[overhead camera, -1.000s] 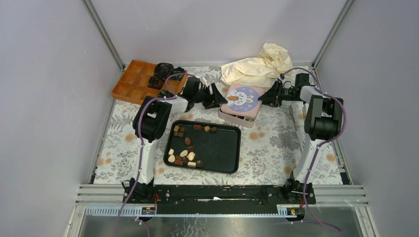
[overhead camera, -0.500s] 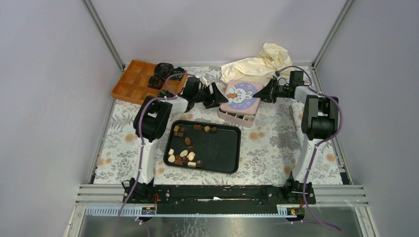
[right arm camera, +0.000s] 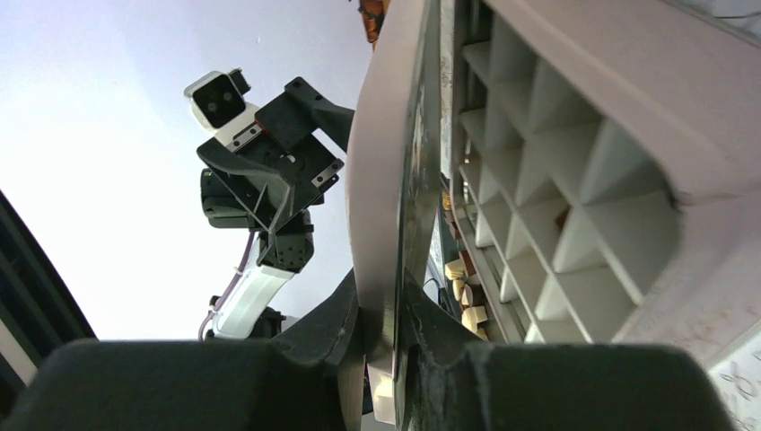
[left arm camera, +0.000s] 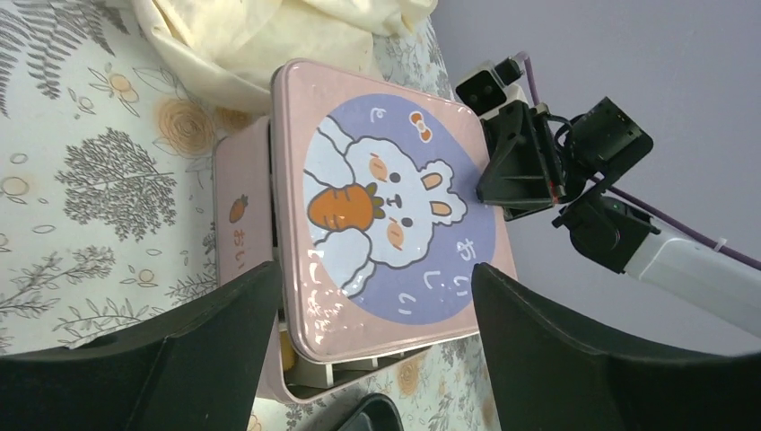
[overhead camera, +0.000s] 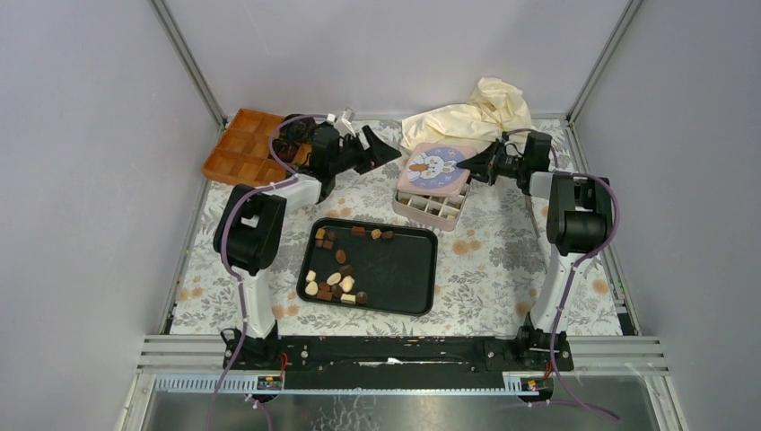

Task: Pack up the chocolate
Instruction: Adjust the box lid on the packing box.

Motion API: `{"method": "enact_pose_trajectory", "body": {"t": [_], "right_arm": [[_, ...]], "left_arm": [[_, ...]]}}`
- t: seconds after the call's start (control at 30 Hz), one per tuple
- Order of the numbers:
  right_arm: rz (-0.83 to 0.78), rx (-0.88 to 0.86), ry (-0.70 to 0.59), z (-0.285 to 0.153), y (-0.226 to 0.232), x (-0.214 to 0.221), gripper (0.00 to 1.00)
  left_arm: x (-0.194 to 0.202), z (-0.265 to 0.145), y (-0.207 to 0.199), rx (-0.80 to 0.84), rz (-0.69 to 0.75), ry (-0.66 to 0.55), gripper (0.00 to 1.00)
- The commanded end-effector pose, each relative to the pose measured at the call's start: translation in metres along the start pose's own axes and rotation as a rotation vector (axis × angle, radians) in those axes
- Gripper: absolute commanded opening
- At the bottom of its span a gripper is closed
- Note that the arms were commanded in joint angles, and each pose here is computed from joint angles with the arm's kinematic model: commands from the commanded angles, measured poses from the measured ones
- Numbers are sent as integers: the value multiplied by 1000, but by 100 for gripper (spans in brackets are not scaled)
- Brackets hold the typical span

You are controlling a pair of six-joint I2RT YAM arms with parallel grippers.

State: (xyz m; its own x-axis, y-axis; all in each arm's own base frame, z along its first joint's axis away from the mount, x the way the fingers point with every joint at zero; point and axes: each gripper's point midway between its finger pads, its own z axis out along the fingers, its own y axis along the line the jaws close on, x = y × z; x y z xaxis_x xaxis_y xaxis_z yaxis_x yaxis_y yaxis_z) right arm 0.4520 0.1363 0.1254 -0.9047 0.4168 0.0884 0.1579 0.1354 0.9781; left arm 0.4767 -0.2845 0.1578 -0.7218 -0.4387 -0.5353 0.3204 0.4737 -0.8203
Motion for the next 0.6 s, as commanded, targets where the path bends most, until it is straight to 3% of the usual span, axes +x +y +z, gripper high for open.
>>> {"method": "enact_pose_trajectory", "body": {"t": [0.0, 0.37, 0.57], "right_arm": [[-119, -103, 46, 4, 62, 22, 7], [-108, 6, 35, 21, 29, 34, 7], [-191, 79, 26, 19, 15, 34, 8]], "left_arm": [[-14, -7, 2, -2, 39, -65, 85], [2, -5, 23, -46, 31, -16, 86], [19, 4, 40, -48, 0, 50, 86]]}}
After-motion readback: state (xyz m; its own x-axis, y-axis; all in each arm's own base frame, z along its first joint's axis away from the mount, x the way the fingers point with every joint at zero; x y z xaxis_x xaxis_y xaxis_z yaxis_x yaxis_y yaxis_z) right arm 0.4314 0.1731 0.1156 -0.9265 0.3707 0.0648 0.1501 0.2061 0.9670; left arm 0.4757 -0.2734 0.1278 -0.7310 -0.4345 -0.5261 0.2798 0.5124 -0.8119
